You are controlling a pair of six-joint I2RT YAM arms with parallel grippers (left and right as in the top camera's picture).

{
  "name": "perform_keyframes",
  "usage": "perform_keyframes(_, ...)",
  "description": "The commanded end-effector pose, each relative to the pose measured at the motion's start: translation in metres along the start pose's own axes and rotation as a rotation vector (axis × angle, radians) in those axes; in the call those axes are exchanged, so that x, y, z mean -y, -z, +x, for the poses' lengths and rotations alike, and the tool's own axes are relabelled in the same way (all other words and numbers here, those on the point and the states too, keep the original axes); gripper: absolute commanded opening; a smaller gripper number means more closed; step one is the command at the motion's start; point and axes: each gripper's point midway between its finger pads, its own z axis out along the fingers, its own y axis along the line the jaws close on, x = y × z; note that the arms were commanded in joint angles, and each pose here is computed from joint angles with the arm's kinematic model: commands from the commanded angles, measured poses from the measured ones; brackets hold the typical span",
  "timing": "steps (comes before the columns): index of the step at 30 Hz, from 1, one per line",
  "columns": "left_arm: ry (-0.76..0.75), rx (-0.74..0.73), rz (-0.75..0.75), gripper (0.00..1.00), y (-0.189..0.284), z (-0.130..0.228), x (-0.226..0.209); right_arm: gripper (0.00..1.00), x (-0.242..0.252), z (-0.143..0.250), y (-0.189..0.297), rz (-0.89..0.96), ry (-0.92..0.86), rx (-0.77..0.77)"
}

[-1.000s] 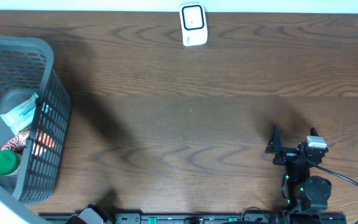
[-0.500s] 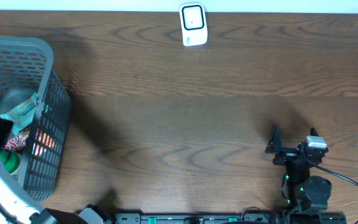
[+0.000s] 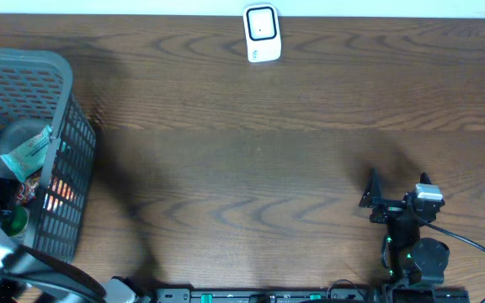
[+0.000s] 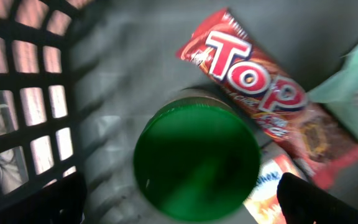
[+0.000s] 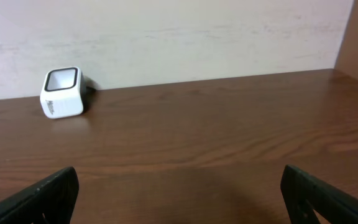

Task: Scan the item barcode
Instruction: 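Grasp the green-capped bottle with the left gripper and lift it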

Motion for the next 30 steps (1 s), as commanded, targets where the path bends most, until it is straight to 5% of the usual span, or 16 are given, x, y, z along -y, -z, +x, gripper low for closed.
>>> perform_keyframes(1, -0.006, -0.063, 0.017, 0.98, -0.018, 0.006, 0.007, 0.99, -0.001, 0.000, 0.000, -0.004, -0.009, 0.001)
perform_keyframes(22, -0.025, -0.170, -0.082, 0.99, -0.072, 0.015, 0.003, 0.99, -0.001, 0.000, 0.000, -0.004, -0.009, 0.001)
perform_keyframes(27, -0.023, -0.157, -0.074, 0.67, -0.066, 0.010, 0.005, 0.99, -0.001, 0.000, 0.000, -0.004, -0.009, 0.001)
perform_keyframes(30, -0.020, -0.142, -0.066, 0.62, -0.056, 0.005, 0.006, 0.99, -0.001, 0.000, 0.000, -0.004, -0.009, 0.001)
